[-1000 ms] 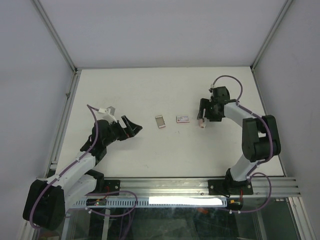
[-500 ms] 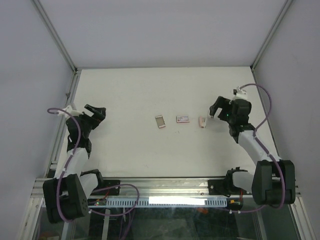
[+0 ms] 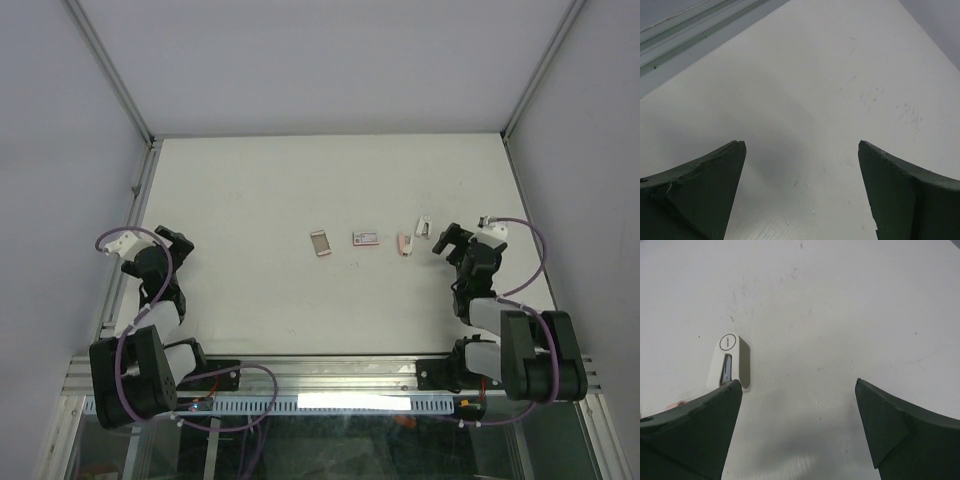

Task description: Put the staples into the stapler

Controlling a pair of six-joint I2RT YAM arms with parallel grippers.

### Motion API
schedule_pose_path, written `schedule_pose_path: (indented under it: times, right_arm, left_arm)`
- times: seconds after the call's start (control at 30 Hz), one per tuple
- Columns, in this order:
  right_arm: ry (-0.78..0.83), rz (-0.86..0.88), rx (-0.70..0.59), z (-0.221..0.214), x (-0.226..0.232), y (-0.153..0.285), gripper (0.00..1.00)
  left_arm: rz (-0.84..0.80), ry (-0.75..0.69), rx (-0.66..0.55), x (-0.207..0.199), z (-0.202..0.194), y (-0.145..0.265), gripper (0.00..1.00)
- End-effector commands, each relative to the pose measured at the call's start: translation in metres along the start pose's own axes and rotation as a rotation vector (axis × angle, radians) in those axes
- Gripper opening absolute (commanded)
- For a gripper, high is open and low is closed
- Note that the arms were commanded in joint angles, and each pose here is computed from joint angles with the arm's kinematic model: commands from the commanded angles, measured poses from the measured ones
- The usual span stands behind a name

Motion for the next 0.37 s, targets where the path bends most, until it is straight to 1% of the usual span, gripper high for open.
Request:
schedule_pose_path:
  times: [0.0, 0.27, 0.33]
  right_arm:
    - [0.006, 0.004, -0.219, 0.0407, 0.0044, -0.0122, 0.98]
    - [0.005, 0.026, -0.211, 0.0355, 0.0075, -0.0176, 0.98]
    - [0.009, 0.036, -0.209, 0.0349, 0.0091, -0.0186, 0.98]
  left_arm:
    - [-0.054, -0.06, -0.129, -0.0139, 0.0205, -0.0108, 0.99]
    - [-0.094, -0.095, -0.146, -0.0216, 0.0162, -0.01, 0.99]
    - [-0.078, -0.092, -0.156, -0.0214, 0.0171, -0.0098, 0.99]
Point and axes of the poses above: each gripper's point midway between its finger pads, its own y axis back along the fingers, its own x axis along the line the jaws close on, z = x × y, the point moved 5 cm from there along y, back along the fingers, and after that the axes turned 4 degrees about y, right-handed, at the moved point
